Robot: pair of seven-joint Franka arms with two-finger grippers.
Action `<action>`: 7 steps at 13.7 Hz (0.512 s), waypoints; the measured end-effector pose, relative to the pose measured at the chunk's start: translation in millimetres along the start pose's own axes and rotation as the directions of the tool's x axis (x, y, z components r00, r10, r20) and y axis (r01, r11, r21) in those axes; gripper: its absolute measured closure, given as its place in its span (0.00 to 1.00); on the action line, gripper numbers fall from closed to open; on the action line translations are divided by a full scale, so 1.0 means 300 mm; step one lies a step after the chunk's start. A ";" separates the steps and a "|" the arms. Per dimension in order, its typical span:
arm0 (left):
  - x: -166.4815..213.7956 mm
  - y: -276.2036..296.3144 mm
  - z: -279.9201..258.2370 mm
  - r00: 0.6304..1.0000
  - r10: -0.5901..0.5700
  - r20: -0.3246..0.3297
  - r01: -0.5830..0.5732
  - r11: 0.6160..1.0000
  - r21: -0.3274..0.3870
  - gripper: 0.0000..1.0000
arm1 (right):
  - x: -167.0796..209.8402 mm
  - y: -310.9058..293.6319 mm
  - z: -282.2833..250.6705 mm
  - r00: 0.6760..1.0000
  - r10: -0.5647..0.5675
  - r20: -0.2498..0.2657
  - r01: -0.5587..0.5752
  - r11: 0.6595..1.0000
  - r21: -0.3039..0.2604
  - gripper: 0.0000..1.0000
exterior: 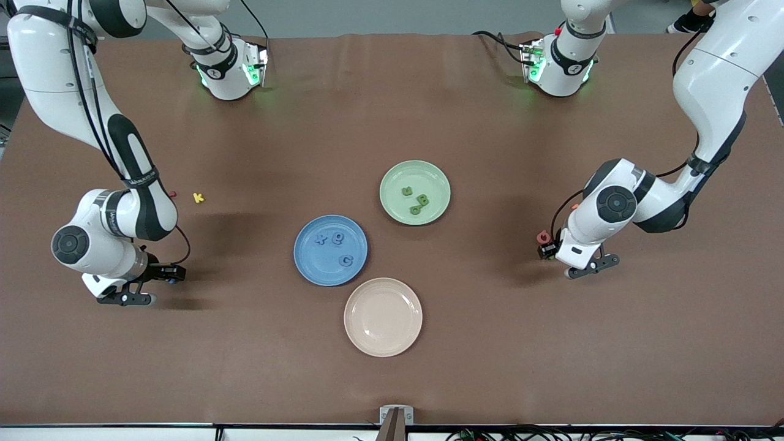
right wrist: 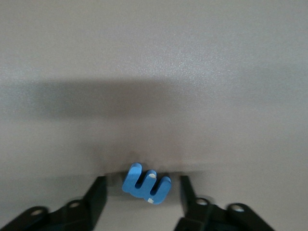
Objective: Sort letters by color into matching plates
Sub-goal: 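Grasp the blue m with the right gripper while the left gripper grasps the green N, then place the m on the blue plate while the left gripper places N on green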
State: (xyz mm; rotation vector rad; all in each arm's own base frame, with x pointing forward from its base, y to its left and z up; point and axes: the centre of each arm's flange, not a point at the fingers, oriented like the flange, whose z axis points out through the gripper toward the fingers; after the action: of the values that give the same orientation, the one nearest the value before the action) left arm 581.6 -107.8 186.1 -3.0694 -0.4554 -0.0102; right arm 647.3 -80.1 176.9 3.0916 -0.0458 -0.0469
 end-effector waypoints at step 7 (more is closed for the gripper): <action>-0.002 -0.018 0.029 1.000 -0.008 0.014 0.008 1.000 0.004 0.43 | 0.002 0.013 0.003 1.000 -0.019 -0.009 0.019 1.000 0.000 0.56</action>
State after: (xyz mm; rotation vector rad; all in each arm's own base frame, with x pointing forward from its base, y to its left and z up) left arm 579.5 -102.4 177.6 -3.0657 -0.4672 0.0114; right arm 647.8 -83.9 176.3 3.0923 -0.0156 -0.0336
